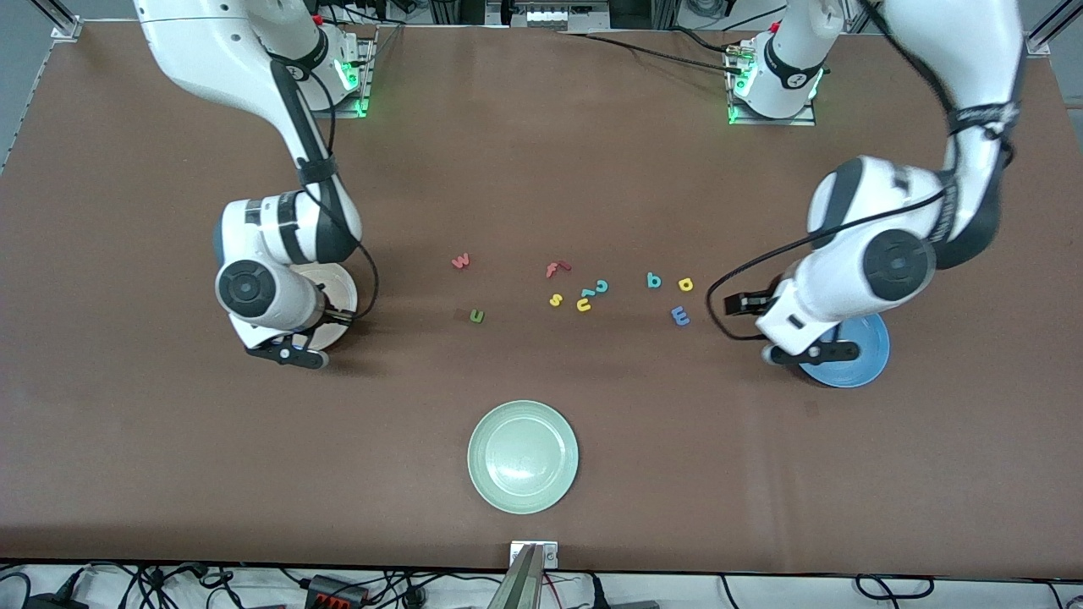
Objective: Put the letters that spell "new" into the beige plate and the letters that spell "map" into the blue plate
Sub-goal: 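Place the orange e on the beige plate while the left gripper reaches letters, then grasp the blue m with the left gripper while the right gripper returns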
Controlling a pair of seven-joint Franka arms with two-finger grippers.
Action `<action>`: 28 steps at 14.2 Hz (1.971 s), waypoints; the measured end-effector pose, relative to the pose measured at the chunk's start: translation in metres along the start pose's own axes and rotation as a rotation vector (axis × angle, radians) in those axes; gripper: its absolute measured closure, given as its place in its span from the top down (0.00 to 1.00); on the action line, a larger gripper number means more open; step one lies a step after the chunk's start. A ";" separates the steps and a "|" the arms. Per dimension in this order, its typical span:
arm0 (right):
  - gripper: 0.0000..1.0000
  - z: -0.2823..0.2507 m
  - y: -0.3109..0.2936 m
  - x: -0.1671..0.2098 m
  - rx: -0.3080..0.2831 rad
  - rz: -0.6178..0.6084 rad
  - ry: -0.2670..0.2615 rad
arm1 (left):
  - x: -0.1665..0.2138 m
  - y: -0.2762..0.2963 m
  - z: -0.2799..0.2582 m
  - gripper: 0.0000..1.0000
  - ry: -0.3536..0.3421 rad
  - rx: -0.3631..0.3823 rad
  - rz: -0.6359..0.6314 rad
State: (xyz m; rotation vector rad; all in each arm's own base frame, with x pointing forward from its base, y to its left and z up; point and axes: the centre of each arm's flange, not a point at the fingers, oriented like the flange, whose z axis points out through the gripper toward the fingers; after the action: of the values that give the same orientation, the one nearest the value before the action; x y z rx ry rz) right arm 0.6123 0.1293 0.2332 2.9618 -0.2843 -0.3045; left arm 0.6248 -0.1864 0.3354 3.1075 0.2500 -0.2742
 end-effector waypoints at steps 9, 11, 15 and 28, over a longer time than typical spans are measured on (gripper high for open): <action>0.60 0.040 0.013 0.000 -0.031 -0.019 -0.061 | -0.038 0.041 0.148 0.95 0.105 -0.045 -0.072; 0.81 0.024 -0.001 0.003 -0.014 -0.080 -0.030 | -0.036 0.039 0.154 0.97 0.108 -0.046 -0.077; 1.00 -0.006 -0.069 -0.013 0.042 -0.313 0.020 | -0.033 0.036 0.117 1.00 0.105 -0.040 -0.083; 0.74 0.002 -0.220 -0.065 0.151 0.058 0.036 | -0.042 0.043 0.174 0.49 0.077 -0.026 -0.085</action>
State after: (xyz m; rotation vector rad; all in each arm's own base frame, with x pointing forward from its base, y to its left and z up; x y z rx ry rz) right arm 0.5871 0.3557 0.2065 3.0963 -0.4043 -0.2322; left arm 0.5603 -0.2398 0.1711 3.0902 0.3850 -0.1510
